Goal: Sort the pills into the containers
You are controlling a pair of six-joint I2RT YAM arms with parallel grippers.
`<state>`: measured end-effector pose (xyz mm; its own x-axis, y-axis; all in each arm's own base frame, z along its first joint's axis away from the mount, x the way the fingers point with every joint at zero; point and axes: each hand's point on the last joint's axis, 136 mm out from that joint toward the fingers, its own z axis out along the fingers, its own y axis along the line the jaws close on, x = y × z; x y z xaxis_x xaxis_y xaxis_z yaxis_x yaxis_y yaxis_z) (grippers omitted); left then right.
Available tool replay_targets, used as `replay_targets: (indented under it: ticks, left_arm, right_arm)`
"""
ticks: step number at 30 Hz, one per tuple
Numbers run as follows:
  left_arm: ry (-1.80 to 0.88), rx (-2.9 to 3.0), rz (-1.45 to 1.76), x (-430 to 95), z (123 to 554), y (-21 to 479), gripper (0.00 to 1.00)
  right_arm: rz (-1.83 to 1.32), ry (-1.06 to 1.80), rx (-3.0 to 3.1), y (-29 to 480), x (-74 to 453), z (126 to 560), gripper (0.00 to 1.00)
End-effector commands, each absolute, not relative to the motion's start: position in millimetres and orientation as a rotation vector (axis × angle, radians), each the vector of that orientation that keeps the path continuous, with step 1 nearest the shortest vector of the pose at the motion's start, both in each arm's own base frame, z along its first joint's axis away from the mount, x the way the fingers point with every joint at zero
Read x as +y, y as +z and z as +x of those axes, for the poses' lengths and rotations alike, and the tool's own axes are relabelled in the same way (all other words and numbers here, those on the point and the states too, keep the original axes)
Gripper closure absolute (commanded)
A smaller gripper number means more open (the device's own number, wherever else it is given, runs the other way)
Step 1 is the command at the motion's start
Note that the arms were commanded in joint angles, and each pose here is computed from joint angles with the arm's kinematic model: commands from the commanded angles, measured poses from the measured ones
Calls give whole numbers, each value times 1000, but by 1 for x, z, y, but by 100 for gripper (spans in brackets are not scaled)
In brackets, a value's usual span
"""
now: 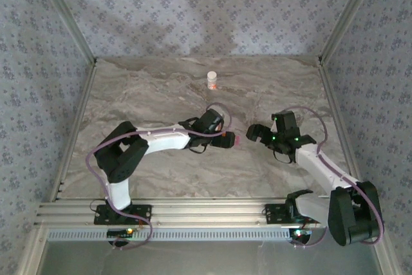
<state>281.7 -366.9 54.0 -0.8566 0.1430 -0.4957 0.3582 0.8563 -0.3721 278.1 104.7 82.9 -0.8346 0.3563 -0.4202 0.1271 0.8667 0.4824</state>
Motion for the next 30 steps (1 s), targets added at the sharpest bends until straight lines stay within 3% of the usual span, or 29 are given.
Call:
replay_targets:
  ticks: [1, 8, 16, 30]
  left_arm:
    - [-659, 2515, 336, -365, 282, 77, 2]
    - [-598, 2435, 315, -345, 285, 111, 2]
    - [-357, 2376, 213, -292, 298, 136, 2]
    - [-220, 2350, -79, -191, 304, 133, 2]
  right_arm:
    - [332, 666, 2484, 97, 111, 292, 0]
    - [310, 790, 2481, 98, 130, 304, 0]
    - [325, 874, 2526, 84, 157, 319, 0]
    - [274, 881, 2596, 67, 200, 327, 0]
